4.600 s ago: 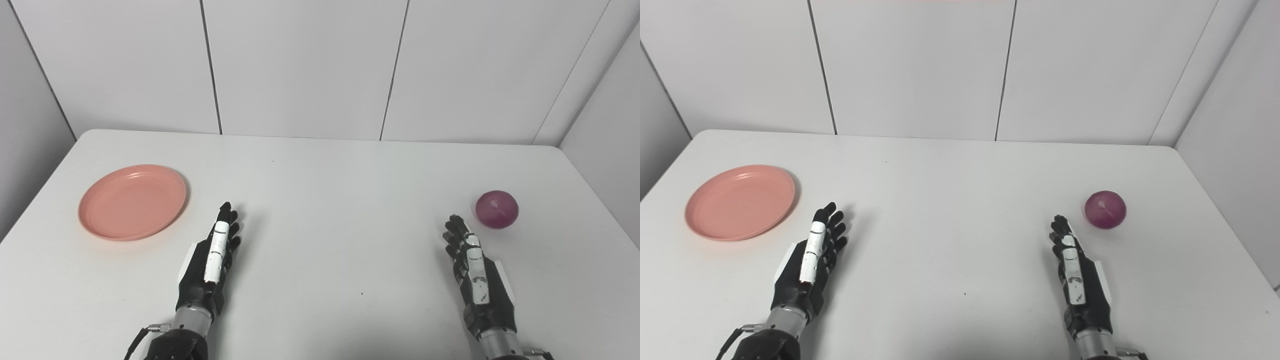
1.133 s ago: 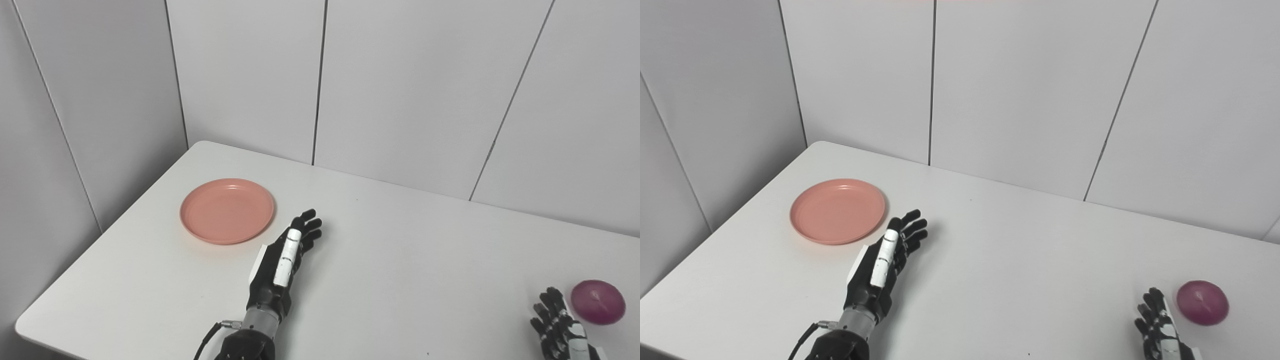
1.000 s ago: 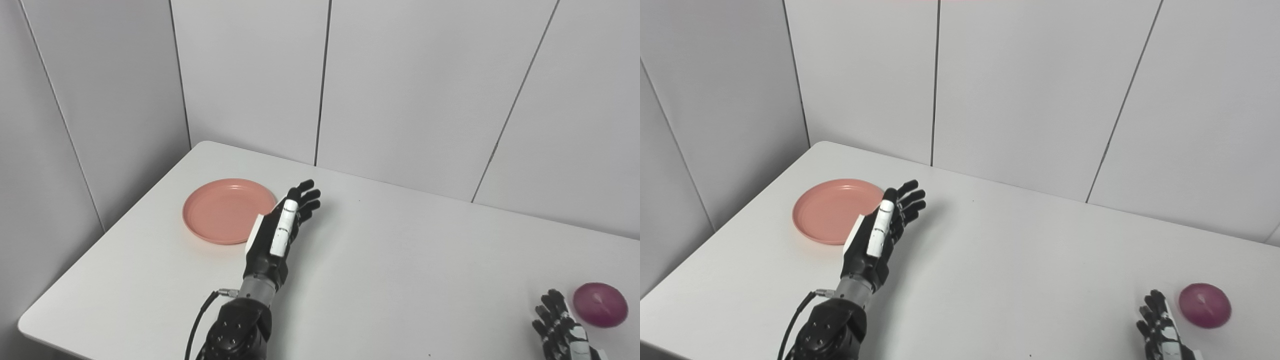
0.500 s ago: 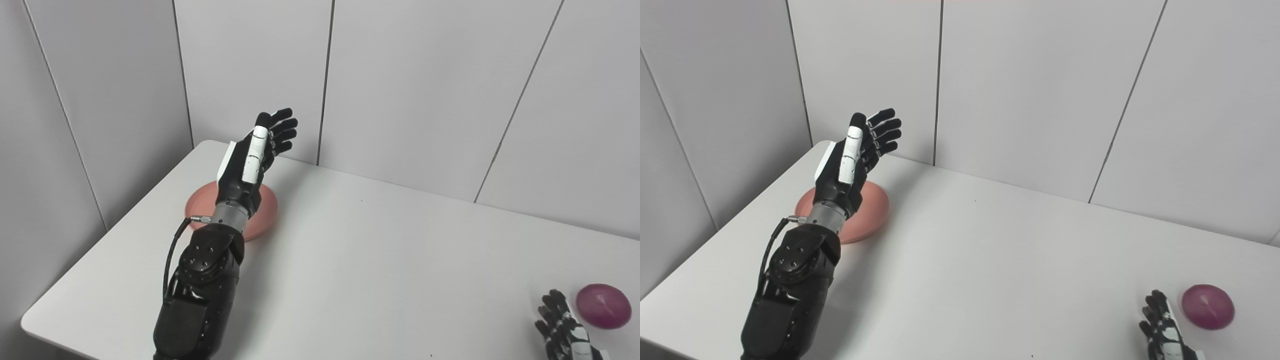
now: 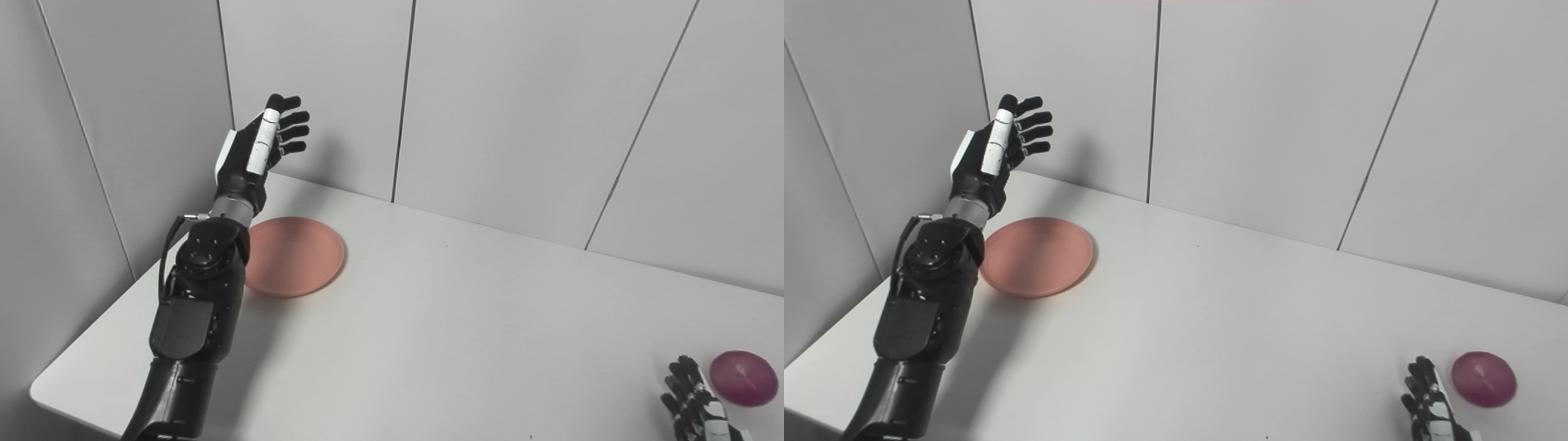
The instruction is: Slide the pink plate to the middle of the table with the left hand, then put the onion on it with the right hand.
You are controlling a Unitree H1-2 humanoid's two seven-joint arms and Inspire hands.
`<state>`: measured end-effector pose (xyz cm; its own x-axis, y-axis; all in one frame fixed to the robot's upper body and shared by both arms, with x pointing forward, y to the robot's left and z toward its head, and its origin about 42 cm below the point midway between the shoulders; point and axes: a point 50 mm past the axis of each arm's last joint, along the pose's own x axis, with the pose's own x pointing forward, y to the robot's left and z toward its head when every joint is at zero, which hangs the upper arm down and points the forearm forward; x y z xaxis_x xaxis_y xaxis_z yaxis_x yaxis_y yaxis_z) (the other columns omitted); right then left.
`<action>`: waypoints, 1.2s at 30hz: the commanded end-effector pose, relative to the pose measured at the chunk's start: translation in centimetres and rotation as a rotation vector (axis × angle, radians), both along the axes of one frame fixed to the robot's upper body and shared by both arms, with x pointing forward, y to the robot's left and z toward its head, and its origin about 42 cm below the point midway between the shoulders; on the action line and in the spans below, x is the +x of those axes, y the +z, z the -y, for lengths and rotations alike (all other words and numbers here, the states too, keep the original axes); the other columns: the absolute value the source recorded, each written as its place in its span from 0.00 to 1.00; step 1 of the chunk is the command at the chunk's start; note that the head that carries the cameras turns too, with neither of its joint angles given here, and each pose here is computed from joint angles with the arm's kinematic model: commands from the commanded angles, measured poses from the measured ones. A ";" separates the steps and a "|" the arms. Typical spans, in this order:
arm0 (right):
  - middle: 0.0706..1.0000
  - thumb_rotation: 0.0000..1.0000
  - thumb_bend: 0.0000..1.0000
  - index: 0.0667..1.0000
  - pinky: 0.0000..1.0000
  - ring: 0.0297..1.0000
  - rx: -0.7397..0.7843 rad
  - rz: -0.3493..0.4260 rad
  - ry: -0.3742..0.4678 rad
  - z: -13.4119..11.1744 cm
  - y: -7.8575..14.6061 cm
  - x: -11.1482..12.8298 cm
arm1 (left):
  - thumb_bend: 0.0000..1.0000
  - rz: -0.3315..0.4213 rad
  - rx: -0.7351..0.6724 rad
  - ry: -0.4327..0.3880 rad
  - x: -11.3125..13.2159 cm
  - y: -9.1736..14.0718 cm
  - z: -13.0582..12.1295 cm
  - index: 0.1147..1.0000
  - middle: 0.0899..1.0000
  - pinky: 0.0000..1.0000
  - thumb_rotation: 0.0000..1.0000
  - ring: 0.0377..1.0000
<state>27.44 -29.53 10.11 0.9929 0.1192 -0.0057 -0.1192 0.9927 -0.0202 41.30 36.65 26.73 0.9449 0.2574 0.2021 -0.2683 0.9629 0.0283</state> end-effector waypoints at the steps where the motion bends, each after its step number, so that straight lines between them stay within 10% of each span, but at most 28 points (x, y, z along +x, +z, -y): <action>1: 0.98 1.00 1.00 0.98 1.00 1.00 0.022 -0.086 -0.015 -0.2 -3.3 -1.6 | 0.84 0.104 0.017 0.012 1.1 3.1 -0.8 0.74 0.75 0.72 0.94 0.76; 36: 0.96 1.00 1.00 0.96 1.00 0.99 0.010 -0.088 -0.016 -0.2 -2.6 -2.0 | 0.81 -0.187 -0.173 0.249 3.4 -6.9 -9.0 0.76 0.76 0.83 0.94 0.78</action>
